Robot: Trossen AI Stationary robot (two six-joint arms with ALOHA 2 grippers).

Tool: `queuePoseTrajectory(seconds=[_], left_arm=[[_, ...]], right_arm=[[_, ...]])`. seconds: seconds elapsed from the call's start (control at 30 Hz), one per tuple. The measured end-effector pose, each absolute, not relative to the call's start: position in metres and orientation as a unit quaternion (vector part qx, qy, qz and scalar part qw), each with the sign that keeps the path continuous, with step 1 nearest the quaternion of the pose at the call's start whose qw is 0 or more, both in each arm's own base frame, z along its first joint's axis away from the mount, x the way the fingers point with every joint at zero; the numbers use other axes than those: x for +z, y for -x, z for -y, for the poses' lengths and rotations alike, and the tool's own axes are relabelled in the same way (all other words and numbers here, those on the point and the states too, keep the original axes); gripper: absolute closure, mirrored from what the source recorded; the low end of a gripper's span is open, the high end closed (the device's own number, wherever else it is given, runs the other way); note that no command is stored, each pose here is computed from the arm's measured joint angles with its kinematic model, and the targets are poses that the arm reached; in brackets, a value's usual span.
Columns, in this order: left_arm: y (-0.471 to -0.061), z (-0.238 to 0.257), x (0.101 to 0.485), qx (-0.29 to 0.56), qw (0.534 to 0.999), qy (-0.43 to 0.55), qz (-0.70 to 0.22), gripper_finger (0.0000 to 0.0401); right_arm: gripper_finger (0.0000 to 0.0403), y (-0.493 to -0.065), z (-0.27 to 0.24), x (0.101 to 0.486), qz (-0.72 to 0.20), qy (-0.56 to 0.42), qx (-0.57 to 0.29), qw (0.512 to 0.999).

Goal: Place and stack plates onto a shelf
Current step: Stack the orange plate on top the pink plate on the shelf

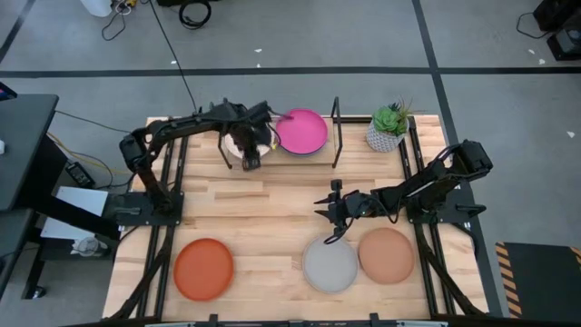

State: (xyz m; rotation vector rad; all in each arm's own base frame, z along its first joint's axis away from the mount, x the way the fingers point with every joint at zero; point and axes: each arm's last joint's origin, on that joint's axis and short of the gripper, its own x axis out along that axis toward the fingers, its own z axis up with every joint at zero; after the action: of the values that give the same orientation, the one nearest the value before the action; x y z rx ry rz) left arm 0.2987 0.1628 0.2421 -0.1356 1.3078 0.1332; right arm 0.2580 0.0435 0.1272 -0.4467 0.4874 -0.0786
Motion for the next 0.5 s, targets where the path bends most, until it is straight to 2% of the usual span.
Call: queuePoseTrajectory(seconds=[0.1,0.2,0.37,0.5], left_arm=[[-0.31,-0.134,0.242,-0.01,0.795,0.099,-0.598,0.0294],[-0.319,-0.1,0.242,-0.035,0.778,0.122,-0.615,0.0294],[-0.326,-0.046,0.241,-0.008,0.74,0.169,-0.651,0.0294],[-0.327,-0.009,0.24,0.037,0.726,0.152,-0.67,0.0294]], right_arm=[[0.0273,-0.257,-0.043,0.126,-0.246,0.219,-0.037,0.943],[0.0273,-0.257,-0.043,0.126,-0.247,0.22,-0.033,0.943],[0.0273,-0.257,-0.044,0.126,-0.246,0.229,-0.021,0.941],[0.0273,-0.258,-0.045,0.126,-0.243,0.235,-0.008,0.941]])
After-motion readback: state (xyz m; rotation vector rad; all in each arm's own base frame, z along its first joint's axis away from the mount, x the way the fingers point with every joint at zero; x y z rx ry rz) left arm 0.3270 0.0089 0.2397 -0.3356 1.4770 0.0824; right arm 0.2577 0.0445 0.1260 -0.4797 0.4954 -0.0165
